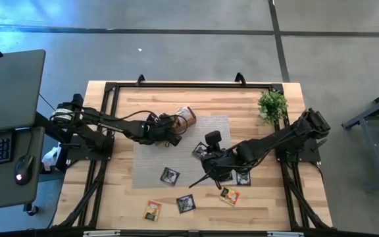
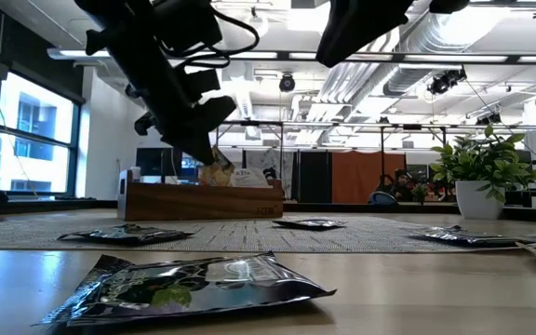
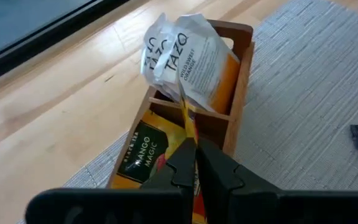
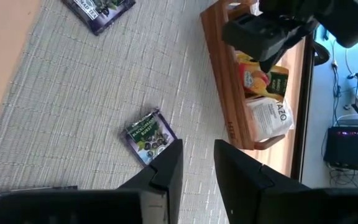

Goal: Pick & Place Tea
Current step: Put the yellow tea bag into the middle section of the wooden organizer

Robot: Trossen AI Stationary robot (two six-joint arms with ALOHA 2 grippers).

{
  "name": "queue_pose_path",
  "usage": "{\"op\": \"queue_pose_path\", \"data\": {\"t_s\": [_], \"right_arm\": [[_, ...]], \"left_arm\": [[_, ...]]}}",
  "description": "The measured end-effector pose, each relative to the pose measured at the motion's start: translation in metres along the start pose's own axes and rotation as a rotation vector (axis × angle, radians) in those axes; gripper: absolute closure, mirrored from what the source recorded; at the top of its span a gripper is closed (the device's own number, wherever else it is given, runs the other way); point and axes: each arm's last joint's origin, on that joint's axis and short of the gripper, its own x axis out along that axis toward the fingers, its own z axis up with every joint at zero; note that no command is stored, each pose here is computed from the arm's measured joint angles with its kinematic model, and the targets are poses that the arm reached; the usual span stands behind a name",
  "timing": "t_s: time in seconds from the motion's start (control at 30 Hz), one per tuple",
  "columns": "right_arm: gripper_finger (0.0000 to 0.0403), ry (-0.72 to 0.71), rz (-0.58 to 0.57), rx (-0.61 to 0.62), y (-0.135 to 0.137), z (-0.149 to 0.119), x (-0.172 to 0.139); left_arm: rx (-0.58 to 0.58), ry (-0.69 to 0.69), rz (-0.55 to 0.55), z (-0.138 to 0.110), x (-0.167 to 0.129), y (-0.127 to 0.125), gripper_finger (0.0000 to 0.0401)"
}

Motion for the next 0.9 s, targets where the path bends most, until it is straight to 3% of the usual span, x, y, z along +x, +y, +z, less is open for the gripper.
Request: {"op": "queue_pose_path", "data": {"t_s": [0.33,0.53,0.7,0.9], "right_arm": [[0.0315,-0.032,0.029,0.013,0.001,0.003,0.0],[0.0315,-0.033,0.029,0.014,0.001,0.003,0.0],[0.0316,-0.04,0.053,0.024,0.001,0.004,0.0],[0.0316,-0.088,0.191,0.124,0.005,0.008,-0.001]], "left_arm": [[0.049,0.049,0.081,-0.007,0.0,0.007,0.0316],[0.061,0.104,0.021,-0.006,-0.004,0.006,0.0288],[0.065,0.154,-0.04,0.019,-0.034,0.014,0.0286],[0.098,0.123,-0.068,0.039,-0.093,0.023,0.0286]]}}
